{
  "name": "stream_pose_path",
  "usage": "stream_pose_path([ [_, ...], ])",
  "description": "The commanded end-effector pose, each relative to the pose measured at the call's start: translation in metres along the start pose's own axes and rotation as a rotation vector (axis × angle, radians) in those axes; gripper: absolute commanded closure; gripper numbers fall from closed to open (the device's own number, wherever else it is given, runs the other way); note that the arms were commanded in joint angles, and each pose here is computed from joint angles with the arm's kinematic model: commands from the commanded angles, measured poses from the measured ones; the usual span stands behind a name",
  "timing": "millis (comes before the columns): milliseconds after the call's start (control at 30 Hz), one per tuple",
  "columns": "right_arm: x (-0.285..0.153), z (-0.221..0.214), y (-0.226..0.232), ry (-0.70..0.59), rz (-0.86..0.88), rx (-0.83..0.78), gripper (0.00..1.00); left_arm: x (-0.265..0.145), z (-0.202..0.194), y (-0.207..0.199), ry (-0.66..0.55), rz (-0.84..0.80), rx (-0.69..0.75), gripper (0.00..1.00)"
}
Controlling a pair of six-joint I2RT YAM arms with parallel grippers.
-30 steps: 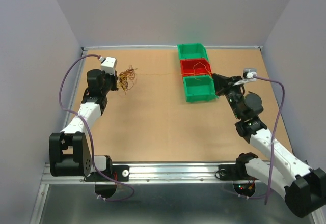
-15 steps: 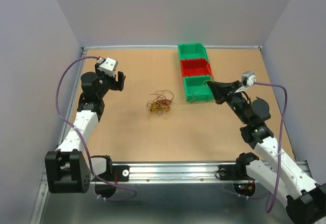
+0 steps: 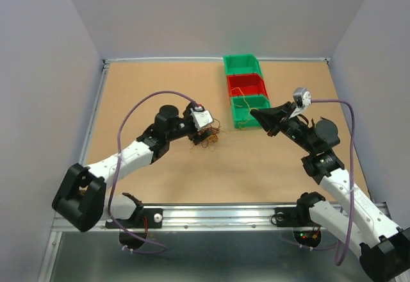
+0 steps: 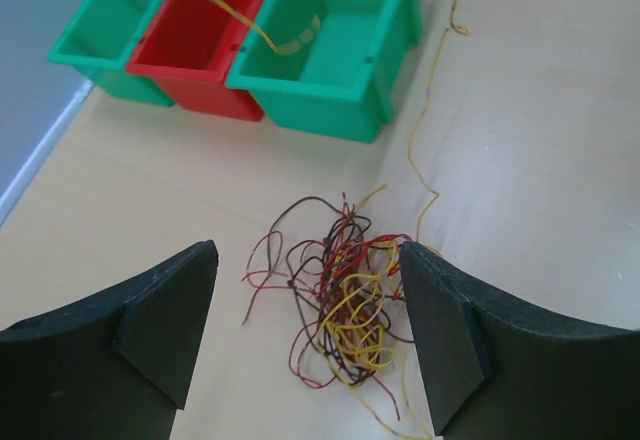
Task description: Untangle the cables
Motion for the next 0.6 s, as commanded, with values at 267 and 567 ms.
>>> stream_pose_path([
  [267, -0.025, 0.082, 0.019, -0.278, -0.112, -0.041, 1.00, 0.084, -0.017, -0.028, 0.163, -0.020, 0.152, 0.18],
  [567, -0.024, 0.082, 0.016, -0.272, -0.131, -0.038, 1.00, 0.103, -0.034, -0.047, 0.232, -0.072, 0.187, 0.26],
])
Point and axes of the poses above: each gripper's point midway between its finger pads, its own x axis out along the fingers, its own y axis along the line the jaws close on, z = x × y, the point moved 1 cm from there along -x, back along the fingers, and after that the axes turned 12 degrees about x, right-handed, at the moved point
